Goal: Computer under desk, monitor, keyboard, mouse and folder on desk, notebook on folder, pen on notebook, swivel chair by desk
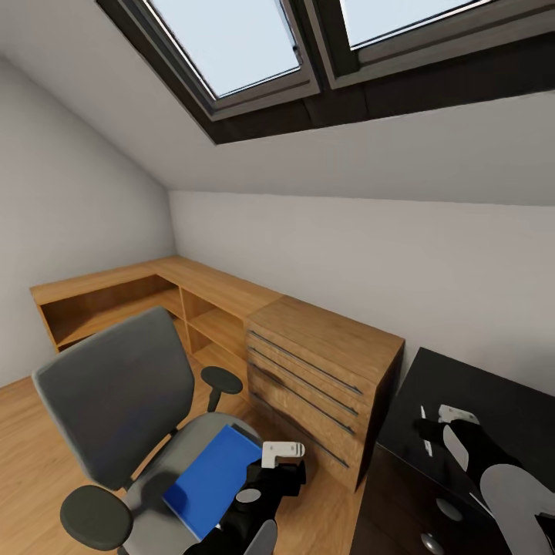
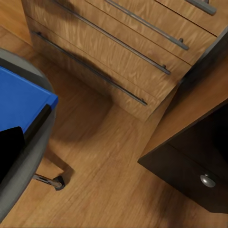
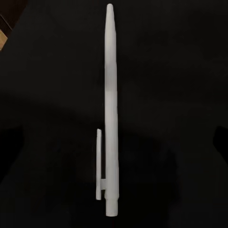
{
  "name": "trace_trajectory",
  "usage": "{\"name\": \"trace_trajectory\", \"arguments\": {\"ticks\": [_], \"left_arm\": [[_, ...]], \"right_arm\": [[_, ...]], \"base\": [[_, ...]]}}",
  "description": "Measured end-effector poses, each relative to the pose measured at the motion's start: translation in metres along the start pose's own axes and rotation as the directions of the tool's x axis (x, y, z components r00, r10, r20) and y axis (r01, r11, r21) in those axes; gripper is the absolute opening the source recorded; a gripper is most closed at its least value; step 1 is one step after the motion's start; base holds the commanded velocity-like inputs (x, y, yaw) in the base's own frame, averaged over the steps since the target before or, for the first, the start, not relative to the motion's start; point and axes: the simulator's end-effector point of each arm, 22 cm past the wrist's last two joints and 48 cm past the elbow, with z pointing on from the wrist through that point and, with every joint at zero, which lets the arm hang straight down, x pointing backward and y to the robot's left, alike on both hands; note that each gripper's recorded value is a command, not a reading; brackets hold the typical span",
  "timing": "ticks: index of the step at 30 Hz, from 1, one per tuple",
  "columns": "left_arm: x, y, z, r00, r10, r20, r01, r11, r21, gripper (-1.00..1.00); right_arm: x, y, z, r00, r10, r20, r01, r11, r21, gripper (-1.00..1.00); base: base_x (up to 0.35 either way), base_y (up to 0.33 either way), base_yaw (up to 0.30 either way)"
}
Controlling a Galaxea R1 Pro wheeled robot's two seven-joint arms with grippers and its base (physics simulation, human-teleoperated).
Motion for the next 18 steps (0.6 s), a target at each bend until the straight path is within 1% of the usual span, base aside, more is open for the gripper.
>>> {"name": "trace_trajectory", "arguments": {"ticks": [8,13,15,16,18], "left_arm": [[0.000,0.000,0.000,1.000,-0.001,0.000,0.001,1.000,0.000,1.00],[0.000,0.000,0.000,1.000,-0.002,-0.001,0.002,1.000,0.000,1.00],[0.000,0.000,0.000,1.000,-0.002,-0.001,0.002,1.000,0.000,1.00],[0.000,0.001,0.000,1.000,-0.002,0.000,0.002,1.000,-0.001,1.00],[0.000,0.001,0.000,1.000,-0.003,-0.001,0.003,1.000,-0.002,1.00]], "right_arm": [[-0.001,0.000,0.000,1.000,0.000,0.002,0.000,1.000,-0.001,1.00],[-0.010,0.001,-0.002,1.000,0.002,0.022,-0.002,1.000,-0.006,1.00],[-0.021,0.002,-0.004,0.999,0.004,0.045,-0.004,1.000,-0.009,1.00],[-0.056,0.004,-0.015,0.993,0.011,0.118,-0.009,1.000,-0.017,1.00],[-0.072,0.005,-0.021,0.988,0.012,0.155,-0.009,1.000,-0.021,1.00]], "base": [[0.000,0.000,0.000],[0.000,0.000,0.000],[0.000,0.000,0.000],[0.000,0.000,0.000],[0.000,0.000,0.000]]}}
